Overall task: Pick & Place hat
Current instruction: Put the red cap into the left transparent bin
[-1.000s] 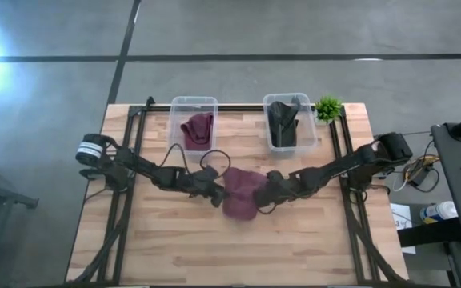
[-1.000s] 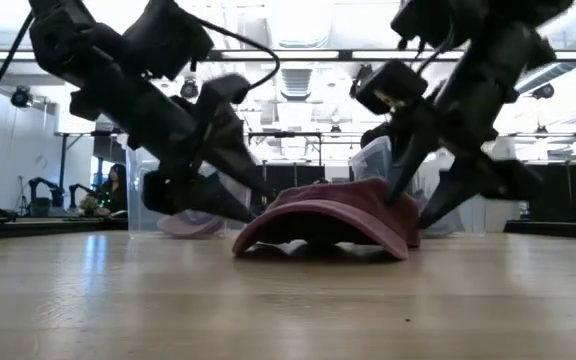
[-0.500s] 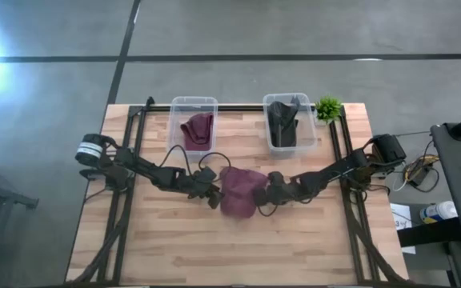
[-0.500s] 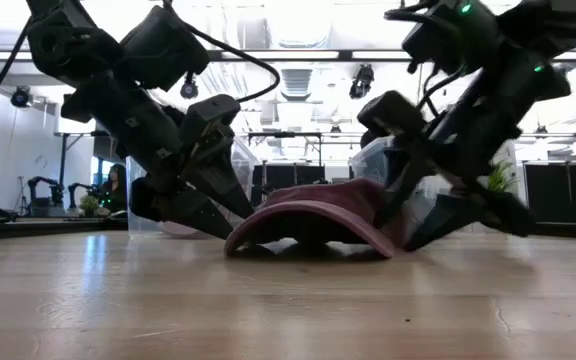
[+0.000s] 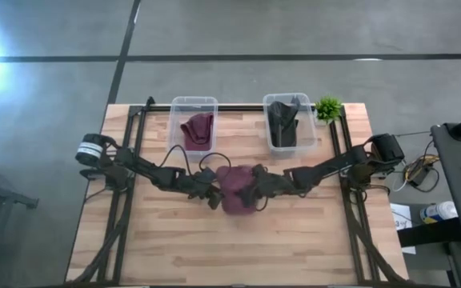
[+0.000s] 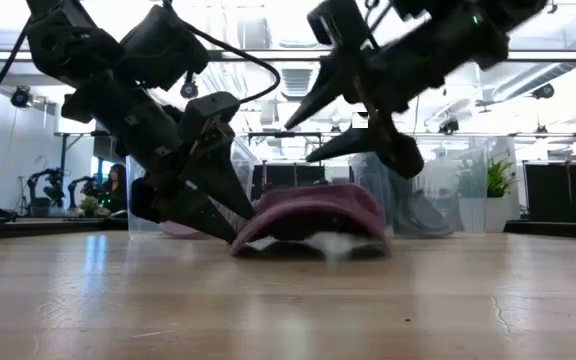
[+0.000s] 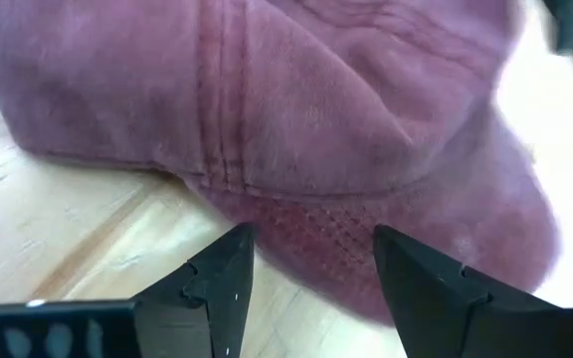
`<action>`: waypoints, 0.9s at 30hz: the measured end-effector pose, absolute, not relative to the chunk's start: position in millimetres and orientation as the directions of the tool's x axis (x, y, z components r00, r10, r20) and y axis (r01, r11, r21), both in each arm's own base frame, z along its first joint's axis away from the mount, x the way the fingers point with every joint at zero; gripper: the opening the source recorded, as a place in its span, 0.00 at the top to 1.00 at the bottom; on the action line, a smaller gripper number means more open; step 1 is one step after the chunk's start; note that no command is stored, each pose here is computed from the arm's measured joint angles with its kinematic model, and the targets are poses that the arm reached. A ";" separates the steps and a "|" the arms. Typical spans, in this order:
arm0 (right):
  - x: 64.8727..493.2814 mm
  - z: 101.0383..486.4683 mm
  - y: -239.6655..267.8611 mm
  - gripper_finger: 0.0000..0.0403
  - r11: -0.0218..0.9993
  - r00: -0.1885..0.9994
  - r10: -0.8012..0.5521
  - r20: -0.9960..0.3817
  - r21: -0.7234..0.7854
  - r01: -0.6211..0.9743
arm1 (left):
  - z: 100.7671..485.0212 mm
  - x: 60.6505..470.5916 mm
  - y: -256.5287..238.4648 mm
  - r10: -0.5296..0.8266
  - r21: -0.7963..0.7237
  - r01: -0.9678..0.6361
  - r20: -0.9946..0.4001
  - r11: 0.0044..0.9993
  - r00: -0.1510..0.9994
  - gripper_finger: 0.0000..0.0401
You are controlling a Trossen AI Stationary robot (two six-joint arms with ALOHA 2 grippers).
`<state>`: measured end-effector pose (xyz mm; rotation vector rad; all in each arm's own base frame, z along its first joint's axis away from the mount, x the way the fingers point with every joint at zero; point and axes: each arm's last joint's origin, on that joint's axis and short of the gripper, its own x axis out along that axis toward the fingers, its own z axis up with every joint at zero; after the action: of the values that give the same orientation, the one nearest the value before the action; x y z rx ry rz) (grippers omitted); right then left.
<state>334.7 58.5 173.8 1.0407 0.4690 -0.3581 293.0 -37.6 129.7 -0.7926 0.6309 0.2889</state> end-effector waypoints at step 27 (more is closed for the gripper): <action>324.8 225.9 117.6 0.54 0.941 0.622 -0.154 -0.768 0.078 0.330 | 194.5 291.7 -21.4 0.024 -0.406 -0.229 -0.450 0.885 0.893 0.50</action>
<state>324.8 117.6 225.9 0.2201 0.8568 -0.2804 291.7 -21.4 194.5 -0.4698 0.4515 0.1362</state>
